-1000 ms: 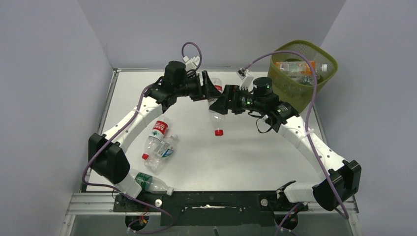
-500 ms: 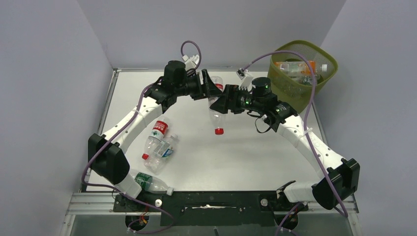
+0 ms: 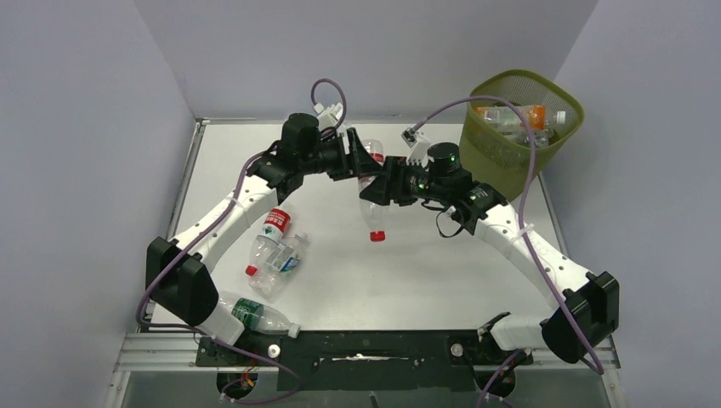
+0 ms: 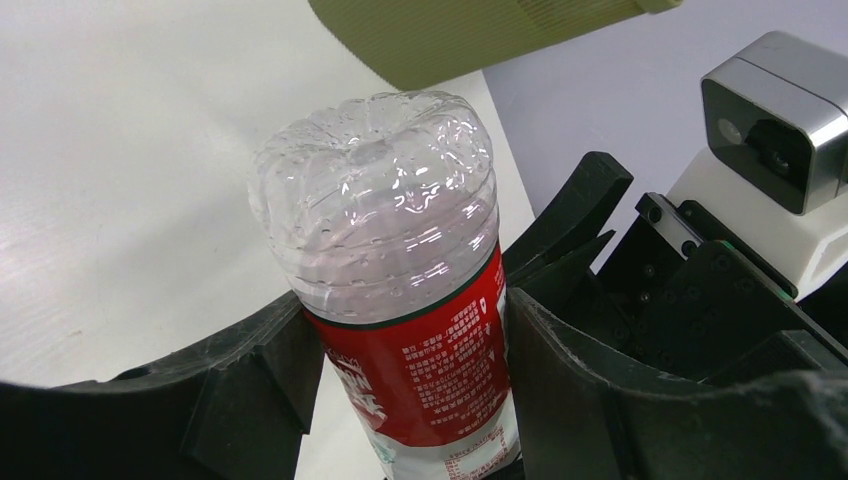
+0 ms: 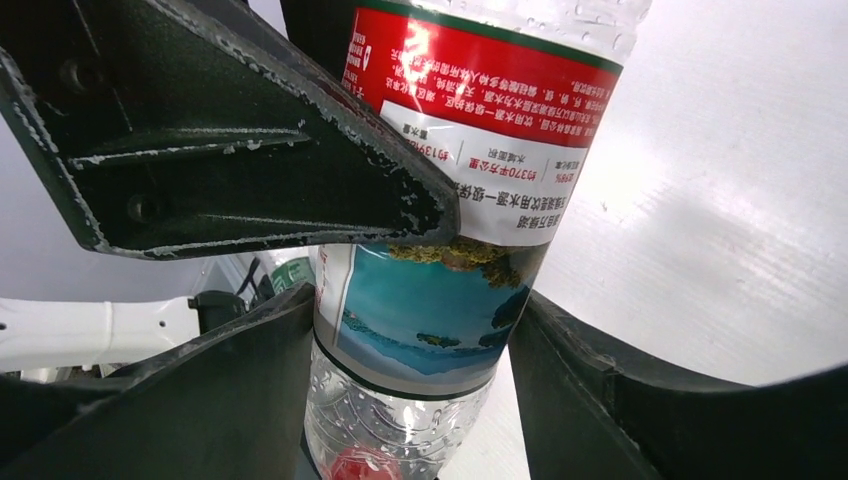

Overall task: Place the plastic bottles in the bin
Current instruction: Pick up the plastic bottle at the center of the board.

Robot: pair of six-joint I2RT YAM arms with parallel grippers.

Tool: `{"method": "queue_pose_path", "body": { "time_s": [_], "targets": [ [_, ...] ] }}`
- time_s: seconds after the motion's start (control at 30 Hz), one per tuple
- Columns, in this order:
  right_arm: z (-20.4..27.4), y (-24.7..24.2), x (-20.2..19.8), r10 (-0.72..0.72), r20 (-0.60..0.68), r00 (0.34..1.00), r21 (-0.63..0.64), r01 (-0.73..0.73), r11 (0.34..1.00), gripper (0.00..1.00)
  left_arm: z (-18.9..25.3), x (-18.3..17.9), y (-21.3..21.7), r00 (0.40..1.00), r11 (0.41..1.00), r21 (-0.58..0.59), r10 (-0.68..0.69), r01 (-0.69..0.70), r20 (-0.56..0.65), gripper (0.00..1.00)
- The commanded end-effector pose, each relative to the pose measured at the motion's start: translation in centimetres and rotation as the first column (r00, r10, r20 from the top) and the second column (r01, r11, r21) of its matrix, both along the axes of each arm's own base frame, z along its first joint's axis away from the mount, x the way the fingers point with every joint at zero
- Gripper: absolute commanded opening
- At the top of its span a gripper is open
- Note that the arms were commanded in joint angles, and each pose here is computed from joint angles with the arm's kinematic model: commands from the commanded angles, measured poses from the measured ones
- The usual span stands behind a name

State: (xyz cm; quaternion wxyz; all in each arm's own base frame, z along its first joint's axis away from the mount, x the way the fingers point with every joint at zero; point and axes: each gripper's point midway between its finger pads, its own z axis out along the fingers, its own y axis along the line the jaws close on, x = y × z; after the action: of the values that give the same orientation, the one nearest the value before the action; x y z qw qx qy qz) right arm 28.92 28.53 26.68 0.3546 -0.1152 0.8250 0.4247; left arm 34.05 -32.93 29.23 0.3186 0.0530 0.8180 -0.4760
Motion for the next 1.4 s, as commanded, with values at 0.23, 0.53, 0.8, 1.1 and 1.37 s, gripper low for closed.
{"method": "queue_pose_path", "body": {
  "time_s": [0.23,0.53,0.8,1.1,1.37],
  "targets": [
    [-2.4,0.3,-3.4,-0.038,-0.007,0.999,0.028,0.039,0.999,0.52,2.7,-4.0,-0.2,0.991,0.992,-0.063,-0.104,0.110,0.086,0.82],
    [-3.9,-0.4,-4.2,-0.057,-0.019,0.998,0.019,0.057,0.998,0.51,2.5,-3.1,-0.1,0.992,0.995,-0.027,-0.094,0.096,0.088,0.84],
    [-3.3,-0.8,-3.9,-0.066,0.004,0.998,-0.005,0.066,0.998,0.50,3.6,-1.5,1.7,0.993,0.999,-0.016,-0.041,0.043,0.111,0.85],
    [-0.1,-3.0,-1.9,-0.110,0.071,0.991,-0.004,0.111,0.994,0.50,4.0,0.5,6.3,0.994,0.999,-0.016,0.053,-0.052,0.098,0.85],
    [9.8,-11.8,5.8,-0.296,0.284,0.912,-0.033,0.318,0.948,0.50,3.6,0.5,7.8,0.993,0.997,-0.019,0.070,-0.069,0.094,0.85]
  ]
}}
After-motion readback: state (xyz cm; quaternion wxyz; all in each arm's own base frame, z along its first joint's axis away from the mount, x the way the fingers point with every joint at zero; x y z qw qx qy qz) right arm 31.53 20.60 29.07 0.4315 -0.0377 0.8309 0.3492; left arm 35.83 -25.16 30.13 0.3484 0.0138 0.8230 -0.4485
